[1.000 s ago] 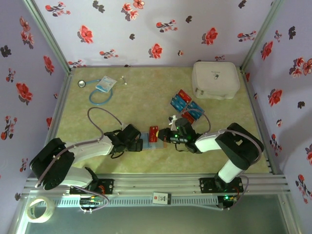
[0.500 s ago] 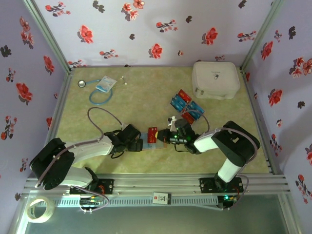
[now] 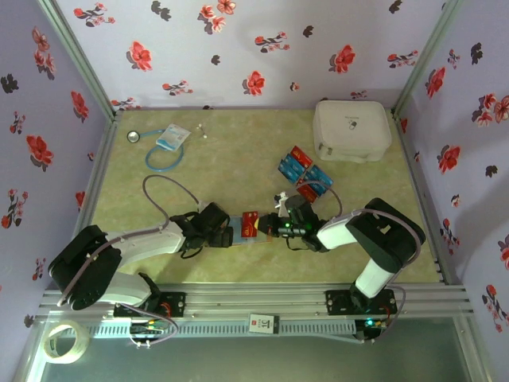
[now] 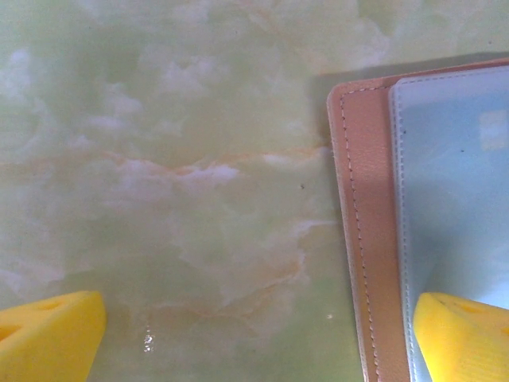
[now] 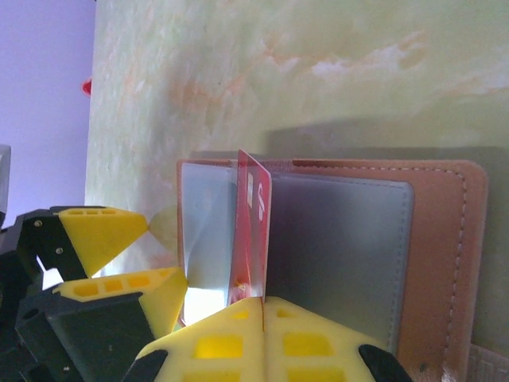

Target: Put the credit cards into the card holder

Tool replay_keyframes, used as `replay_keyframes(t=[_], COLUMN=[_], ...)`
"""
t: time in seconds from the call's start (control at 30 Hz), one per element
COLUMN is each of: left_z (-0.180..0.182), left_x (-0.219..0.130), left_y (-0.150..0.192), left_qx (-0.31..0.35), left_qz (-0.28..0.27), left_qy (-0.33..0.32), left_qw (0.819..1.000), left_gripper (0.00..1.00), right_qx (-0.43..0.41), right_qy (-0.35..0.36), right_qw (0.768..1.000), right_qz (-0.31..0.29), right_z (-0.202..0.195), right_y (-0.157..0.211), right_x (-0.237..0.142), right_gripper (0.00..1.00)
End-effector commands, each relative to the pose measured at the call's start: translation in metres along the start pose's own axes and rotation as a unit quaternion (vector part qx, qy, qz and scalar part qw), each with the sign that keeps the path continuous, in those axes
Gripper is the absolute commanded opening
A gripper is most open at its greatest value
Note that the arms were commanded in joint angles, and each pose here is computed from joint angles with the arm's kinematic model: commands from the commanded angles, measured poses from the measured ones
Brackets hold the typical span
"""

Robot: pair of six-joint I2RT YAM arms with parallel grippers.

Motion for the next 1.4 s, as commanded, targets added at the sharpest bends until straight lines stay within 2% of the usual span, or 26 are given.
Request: replay_keyframes(t=[0.0, 1.07, 1.23, 1.37], left_z=[0.010, 0.006, 0.004, 0.009], left_x=[0.001, -0.001, -0.008, -0.017], left_y=[0.004, 0.000, -0.007, -0.013], left_qx=[0.005, 0.005, -0.004, -0.021], left_qz=[0.007, 0.002, -0.010, -0.023], left_qy=[-0.034, -0.027, -0.017, -0.011], left_qw=[0.999, 1.000, 1.000, 0.999], left_gripper=[1.00, 1.00, 1.00, 1.00], right_qx=[-0.008, -0.001, -0.009, -0.023], right_qy=[0.009, 0.019, 0.029, 0.041], right_qw=[0.999, 0.994, 0.994, 0.994], right_qz=[0.031, 0.105, 0.108, 0.103], right_z=[-0.004, -0.002, 0.003, 0.015], right_y=[0.009, 0.011, 0.008, -0.001], right_x=[0.000, 0.024, 0.021, 0.014], right_gripper=[0.00, 0.01, 0.24, 0.37])
Point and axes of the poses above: each hand's point on the last joint's axis, 136 mm out from that joint toward the fingers, its own x axis out along the fingers, its own z axis along the line the jaws close on, y = z × x, the point moved 10 cm from there along -x, back along the fingers, and after that the axes turned 5 degrees about -x, right-handed, at the moved point
